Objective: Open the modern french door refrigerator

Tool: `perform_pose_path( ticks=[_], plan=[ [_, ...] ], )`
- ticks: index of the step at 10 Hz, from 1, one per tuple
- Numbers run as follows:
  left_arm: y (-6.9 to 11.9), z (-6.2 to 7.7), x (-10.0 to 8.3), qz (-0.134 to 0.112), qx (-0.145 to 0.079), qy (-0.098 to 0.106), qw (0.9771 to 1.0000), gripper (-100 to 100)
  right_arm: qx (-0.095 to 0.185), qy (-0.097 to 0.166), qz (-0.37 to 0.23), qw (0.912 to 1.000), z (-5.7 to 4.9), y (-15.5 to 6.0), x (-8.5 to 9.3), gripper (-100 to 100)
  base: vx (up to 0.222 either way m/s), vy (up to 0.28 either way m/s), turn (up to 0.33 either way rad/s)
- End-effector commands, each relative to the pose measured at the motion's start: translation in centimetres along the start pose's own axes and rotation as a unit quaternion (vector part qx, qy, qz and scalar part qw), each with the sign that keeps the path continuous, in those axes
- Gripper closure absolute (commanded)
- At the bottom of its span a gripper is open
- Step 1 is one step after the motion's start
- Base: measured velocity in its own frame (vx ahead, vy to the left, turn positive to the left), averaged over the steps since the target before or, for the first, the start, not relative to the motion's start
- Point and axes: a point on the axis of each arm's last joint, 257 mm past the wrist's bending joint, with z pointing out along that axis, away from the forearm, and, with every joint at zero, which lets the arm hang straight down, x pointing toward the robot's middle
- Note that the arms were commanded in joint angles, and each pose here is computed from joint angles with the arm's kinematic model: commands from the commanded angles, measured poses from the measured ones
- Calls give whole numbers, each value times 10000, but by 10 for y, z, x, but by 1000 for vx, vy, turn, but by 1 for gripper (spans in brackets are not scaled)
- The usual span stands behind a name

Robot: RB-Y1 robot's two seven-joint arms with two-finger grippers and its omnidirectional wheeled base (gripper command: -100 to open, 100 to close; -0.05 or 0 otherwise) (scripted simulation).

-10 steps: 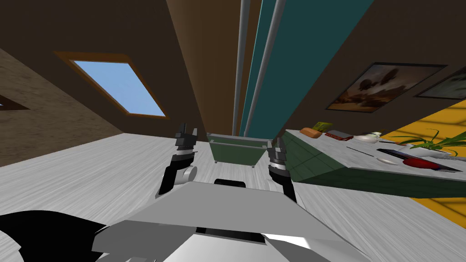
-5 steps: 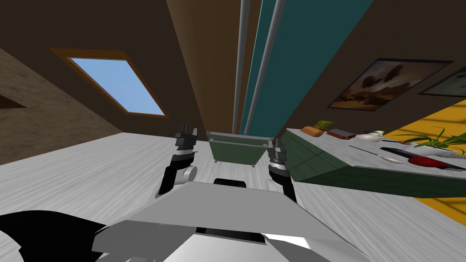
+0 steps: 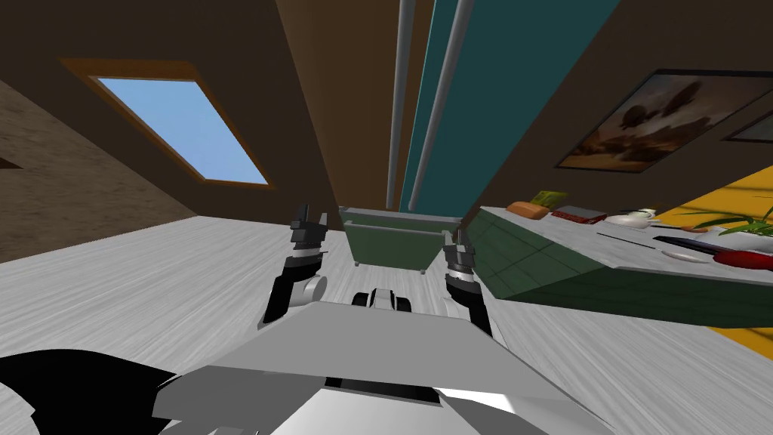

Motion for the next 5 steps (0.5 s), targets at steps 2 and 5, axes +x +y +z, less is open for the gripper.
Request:
perform_pose_path(
  ticks=[2, 5],
  plan=[
    [0, 0, 0, -1, -3, -1, 10000, 0, 608, 440, -484, 9960, -11, -42, 12, -100, 13, 36, 158],
    [0, 0, 0, 0, -4, -1, 10000, 0, 1179, 718, -940, 9860, -26, -82, 17, -100, 22, 47, 151]
  ],
)
